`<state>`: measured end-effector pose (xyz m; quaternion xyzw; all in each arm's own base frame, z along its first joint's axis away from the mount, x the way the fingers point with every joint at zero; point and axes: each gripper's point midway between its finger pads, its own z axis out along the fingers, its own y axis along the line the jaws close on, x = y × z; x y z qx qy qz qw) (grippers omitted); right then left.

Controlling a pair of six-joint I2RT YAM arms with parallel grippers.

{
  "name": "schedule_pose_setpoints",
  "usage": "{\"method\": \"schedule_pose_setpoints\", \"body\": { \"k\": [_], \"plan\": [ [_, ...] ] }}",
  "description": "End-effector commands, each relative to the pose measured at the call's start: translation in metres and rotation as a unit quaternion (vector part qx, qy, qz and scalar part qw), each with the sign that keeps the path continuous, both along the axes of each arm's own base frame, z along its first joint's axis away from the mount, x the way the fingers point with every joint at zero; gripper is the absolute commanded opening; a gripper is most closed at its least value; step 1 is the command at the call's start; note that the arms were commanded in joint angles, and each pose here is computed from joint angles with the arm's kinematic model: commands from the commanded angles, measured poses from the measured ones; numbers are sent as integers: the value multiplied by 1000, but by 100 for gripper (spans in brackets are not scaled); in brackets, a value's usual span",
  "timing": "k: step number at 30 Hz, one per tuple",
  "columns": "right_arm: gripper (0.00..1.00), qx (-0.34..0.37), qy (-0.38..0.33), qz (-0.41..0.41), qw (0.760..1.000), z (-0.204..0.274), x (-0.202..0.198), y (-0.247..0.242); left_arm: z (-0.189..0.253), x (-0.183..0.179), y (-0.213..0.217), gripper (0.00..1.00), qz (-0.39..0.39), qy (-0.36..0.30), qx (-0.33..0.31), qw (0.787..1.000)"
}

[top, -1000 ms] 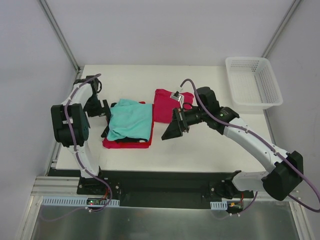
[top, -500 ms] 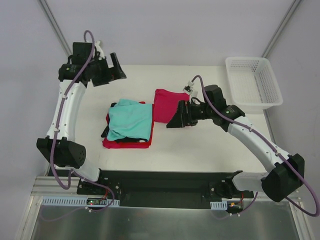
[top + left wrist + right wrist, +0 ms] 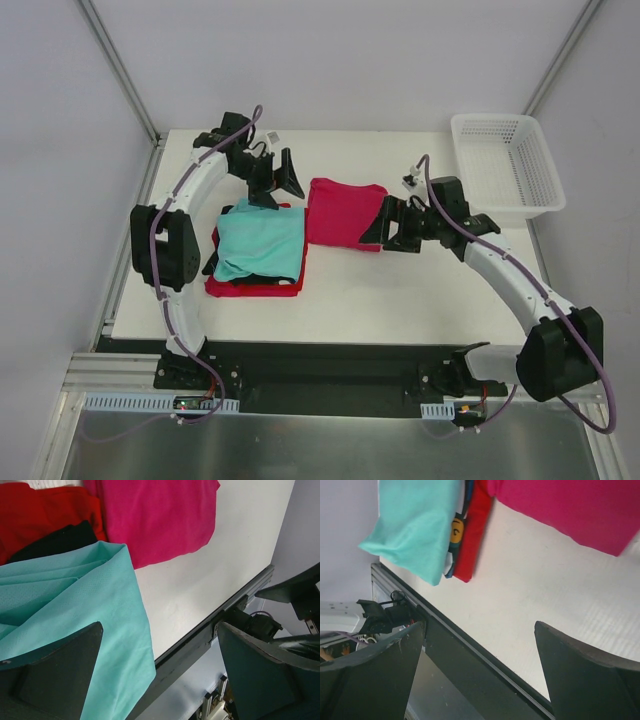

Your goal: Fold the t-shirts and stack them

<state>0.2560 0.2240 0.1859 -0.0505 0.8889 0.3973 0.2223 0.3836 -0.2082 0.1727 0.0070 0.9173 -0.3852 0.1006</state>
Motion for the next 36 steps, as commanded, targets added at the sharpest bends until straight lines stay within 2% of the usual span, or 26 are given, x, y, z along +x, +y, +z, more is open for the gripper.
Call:
{"method": "schedule_pose_setpoints", "body": {
  "k": [1, 10, 17, 21, 26, 29, 36],
  "plan": [
    [96, -10, 10, -37, 999, -11, 12, -15, 36, -1, -9, 99, -14, -48, -19, 999],
    [96, 3, 24, -33, 999, -39, 38, -37, 37, -11, -3, 99, -3, -64, 15, 998],
    [96, 30, 30, -50, 998, -36, 59, -63, 27, 19, -5, 99, 6, -80, 33, 996],
    [96, 32, 24, -43, 998, -26, 55, -67, 39, 39, -22, 99, -9, -94, -5, 995],
    [96, 42, 25, -49, 998, -24, 55, -66, 45, 34, -64, 99, -17, -62, -47, 997],
    [96, 53, 26, -48, 997, -23, 54, -62, 39, 32, -93, 99, -18, -53, -41, 998],
    [96, 67, 8, -40, 997, -7, 43, -59, -24, 70, -108, 99, 31, 19, -23, 999]
  ]
}}
